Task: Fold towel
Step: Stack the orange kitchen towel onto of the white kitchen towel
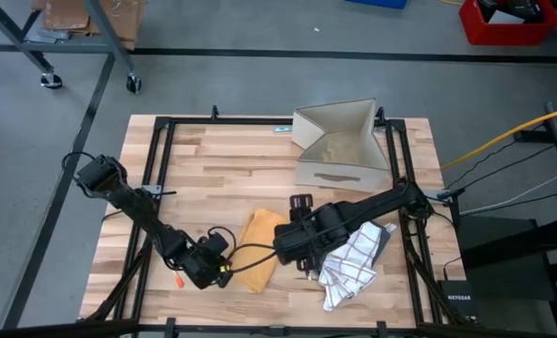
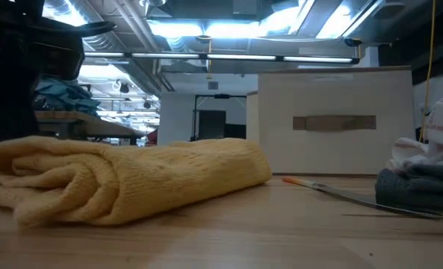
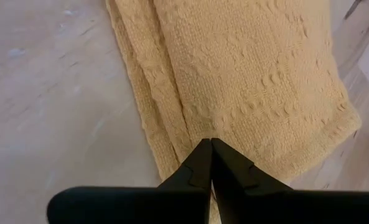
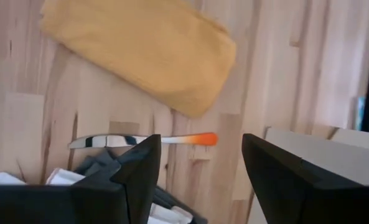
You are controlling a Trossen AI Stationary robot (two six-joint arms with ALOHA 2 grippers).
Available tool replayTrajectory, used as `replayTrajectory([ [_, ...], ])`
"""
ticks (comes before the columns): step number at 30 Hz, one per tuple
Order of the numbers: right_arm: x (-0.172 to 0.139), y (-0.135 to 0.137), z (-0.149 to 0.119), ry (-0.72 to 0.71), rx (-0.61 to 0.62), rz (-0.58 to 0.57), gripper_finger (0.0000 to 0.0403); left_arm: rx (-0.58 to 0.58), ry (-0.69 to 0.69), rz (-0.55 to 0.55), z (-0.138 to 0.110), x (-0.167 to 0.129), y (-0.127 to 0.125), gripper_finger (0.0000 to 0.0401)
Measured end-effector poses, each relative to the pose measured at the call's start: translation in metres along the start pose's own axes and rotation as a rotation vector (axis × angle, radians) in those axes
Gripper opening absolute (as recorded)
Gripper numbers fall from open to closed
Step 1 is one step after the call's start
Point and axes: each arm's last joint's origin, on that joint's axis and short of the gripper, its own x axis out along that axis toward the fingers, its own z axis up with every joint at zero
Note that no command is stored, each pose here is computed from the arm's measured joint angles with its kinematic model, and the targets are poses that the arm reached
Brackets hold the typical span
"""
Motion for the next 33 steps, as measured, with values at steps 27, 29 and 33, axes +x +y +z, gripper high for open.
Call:
replayTrajectory([
  [27, -0.133, -0.048, -0.15, -0.46, 0.426, -0.308, 0.023, -0.026, -0.04, -0.115, 0.002, -0.001, -0.012, 0.0001],
  [29, -0.115, -0.042, -0.16, -0.426, 0.428, -0.332, 0.023, -0.017, -0.041, -0.119, 0.002, -0.001, -0.013, 0.0001],
  [33, -0.073, -0.025, -0.171, -0.323, 0.429, -0.342, 0.023, -0.017, -0.041, -0.118, 0.002, -0.001, -0.013, 0.0001],
])
